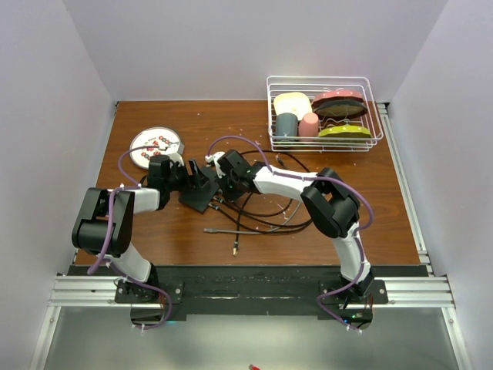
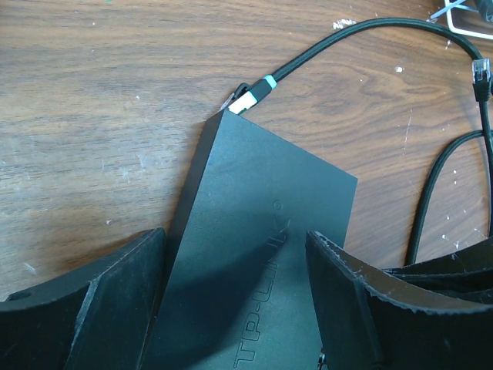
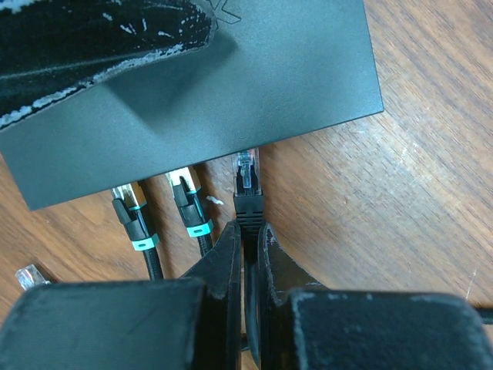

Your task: Insert the plug into the switch port

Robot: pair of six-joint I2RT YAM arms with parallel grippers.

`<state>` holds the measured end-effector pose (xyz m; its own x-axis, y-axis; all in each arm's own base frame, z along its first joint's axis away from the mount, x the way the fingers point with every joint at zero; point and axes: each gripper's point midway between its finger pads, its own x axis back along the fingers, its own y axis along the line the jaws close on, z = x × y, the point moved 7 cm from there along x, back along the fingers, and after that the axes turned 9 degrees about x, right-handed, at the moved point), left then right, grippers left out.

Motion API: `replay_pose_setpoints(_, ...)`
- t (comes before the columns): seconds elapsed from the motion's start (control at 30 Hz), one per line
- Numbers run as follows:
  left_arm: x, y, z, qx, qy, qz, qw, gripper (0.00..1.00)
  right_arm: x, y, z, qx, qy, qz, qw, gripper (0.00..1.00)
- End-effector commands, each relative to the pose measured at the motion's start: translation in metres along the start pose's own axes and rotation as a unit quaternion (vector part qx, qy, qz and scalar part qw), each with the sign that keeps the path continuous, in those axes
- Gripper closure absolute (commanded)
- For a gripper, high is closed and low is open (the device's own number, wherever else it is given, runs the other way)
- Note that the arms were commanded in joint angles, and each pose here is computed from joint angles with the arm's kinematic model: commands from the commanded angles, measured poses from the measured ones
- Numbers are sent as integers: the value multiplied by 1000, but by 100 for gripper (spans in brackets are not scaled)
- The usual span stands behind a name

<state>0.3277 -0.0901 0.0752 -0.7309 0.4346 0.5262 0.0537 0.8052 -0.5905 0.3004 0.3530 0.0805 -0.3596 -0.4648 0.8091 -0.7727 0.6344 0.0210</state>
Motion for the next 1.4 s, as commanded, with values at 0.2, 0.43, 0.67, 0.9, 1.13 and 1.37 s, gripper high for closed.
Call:
replay_pose_setpoints(0.2, 2, -7, -6, -17, -14, 33, 999, 23, -4, -6, -3, -12, 18, 31, 999, 100)
replay_pose_setpoints(0.43, 2, -7, -6, -18, -14, 31, 999, 22, 1, -8, -10, -23, 7, 42, 999, 100)
replay_pose_setpoints(0.67, 1, -6, -5, -17, -11, 29, 999, 21, 13, -6, -17, -22, -17, 35, 999, 100)
replay_pose_setpoints(0.9, 1, -5, -5, -17, -12, 29, 999, 21, 19, -5, -19, -19, -25, 32, 999, 100)
replay_pose_setpoints(1.13, 2, -8, -6, -21, -14, 36, 999, 21, 16, -3, -20, -15, -30, 22, 999, 100)
replay_pose_setpoints(1.37, 2, -9, -5, -21, -11, 45, 999, 21, 9, 1, -25, -4, -39, 0, 999, 100)
